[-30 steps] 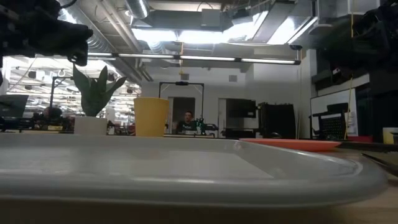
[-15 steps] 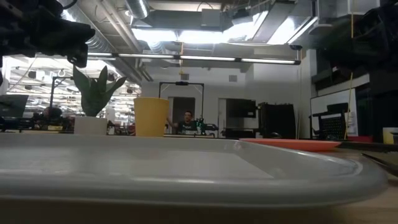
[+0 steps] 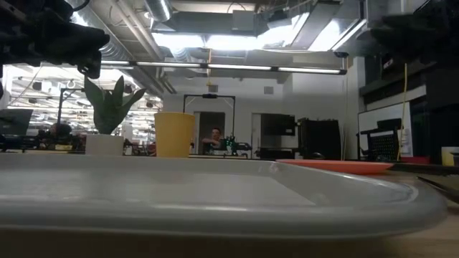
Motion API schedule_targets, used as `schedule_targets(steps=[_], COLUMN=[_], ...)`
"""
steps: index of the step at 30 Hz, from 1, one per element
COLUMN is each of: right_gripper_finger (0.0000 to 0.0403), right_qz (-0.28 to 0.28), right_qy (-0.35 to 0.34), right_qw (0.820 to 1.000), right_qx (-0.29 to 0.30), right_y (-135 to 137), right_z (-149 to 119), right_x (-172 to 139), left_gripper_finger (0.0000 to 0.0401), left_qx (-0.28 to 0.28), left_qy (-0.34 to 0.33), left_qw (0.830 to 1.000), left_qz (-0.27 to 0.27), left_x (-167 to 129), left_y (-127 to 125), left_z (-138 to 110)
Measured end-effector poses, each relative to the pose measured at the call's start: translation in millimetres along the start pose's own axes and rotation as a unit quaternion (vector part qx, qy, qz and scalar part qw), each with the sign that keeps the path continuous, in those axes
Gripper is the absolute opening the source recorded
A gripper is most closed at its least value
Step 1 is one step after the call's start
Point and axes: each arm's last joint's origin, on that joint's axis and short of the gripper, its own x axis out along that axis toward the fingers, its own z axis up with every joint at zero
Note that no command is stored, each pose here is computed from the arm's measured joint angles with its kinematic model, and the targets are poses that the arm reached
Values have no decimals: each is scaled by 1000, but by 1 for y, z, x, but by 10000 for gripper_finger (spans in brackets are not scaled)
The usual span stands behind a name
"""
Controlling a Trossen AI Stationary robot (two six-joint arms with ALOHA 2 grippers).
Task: Pick and place plate/cup/fork/spoon on tray
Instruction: Put the pink plate on the grey tray
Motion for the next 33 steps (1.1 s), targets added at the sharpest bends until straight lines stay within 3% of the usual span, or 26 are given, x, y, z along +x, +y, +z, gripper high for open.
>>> schedule_targets(steps=[2,7,9,11,14,16,18,21,23,27,30,33], right_gripper_finger=[114,114,114,114,114,114,114,114,114,114,114,114], right_qz=[14,110,117,103,31,-34,-92,-170,-212,-246,-252,-244], right_qy=[-28,-123,-203,-266,-281,-235,-147,0,108,312,396,439], right_qw=[999,986,972,952,942,954,968,968,955,908,878,860], right_qx=[16,35,-11,-108,-179,-184,-181,-186,-175,-131,-98,-85], right_y=[2,11,14,16,16,14,11,8,7,4,1,-3], right_z=[6,27,40,49,61,69,73,79,81,71,54,33], right_x=[0,-5,-10,-15,-13,-6,6,23,31,39,47,59], left_gripper_finger=[41,41,41,41,41,41,41,41,41,41,41,41], left_qx=[17,53,53,52,44,30,25,22,22,22,22,27], left_qy=[-2,-5,-6,-6,-7,-13,-13,-14,-14,-13,-13,-12], left_qw=[1000,996,995,995,995,996,996,996,996,996,996,996], left_qz=[8,66,81,86,88,88,88,89,90,90,90,90], left_x=[0,0,0,0,0,0,0,0,0,0,0,0], left_y=[0,4,5,5,5,5,5,5,5,5,5,5], left_z=[0,1,1,1,1,2,2,2,2,2,2,1])
